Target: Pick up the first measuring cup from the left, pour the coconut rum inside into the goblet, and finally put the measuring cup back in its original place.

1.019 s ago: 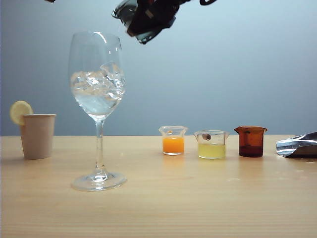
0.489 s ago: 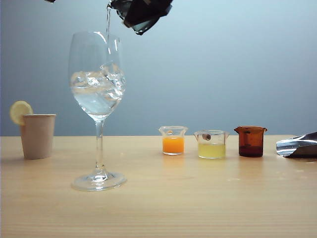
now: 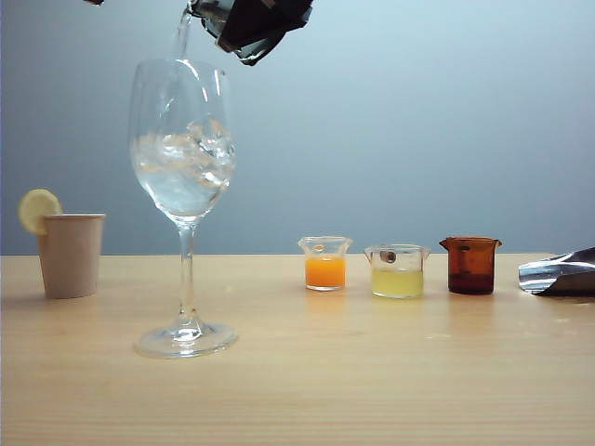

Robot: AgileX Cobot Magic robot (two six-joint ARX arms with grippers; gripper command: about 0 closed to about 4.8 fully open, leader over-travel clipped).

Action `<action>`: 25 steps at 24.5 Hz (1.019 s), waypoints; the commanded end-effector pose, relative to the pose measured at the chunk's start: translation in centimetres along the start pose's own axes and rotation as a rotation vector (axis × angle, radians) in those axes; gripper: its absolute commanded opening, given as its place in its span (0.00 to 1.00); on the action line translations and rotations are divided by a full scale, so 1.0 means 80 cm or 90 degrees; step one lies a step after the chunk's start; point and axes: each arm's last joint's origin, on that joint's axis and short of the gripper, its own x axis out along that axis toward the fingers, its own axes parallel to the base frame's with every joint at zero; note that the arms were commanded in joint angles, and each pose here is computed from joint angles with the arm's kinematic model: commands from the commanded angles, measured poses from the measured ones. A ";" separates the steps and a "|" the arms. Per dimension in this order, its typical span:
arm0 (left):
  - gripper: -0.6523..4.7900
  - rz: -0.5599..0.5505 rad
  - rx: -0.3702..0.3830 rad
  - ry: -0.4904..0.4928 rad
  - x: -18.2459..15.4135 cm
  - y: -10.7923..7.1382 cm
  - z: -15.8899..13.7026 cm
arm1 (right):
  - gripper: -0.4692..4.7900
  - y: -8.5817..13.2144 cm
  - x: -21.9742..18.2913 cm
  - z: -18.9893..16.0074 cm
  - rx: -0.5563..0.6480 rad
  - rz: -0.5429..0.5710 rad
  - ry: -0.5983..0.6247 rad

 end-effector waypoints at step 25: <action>0.11 0.001 -0.004 -0.007 -0.001 0.000 0.002 | 0.35 0.003 -0.005 0.007 -0.111 -0.019 0.034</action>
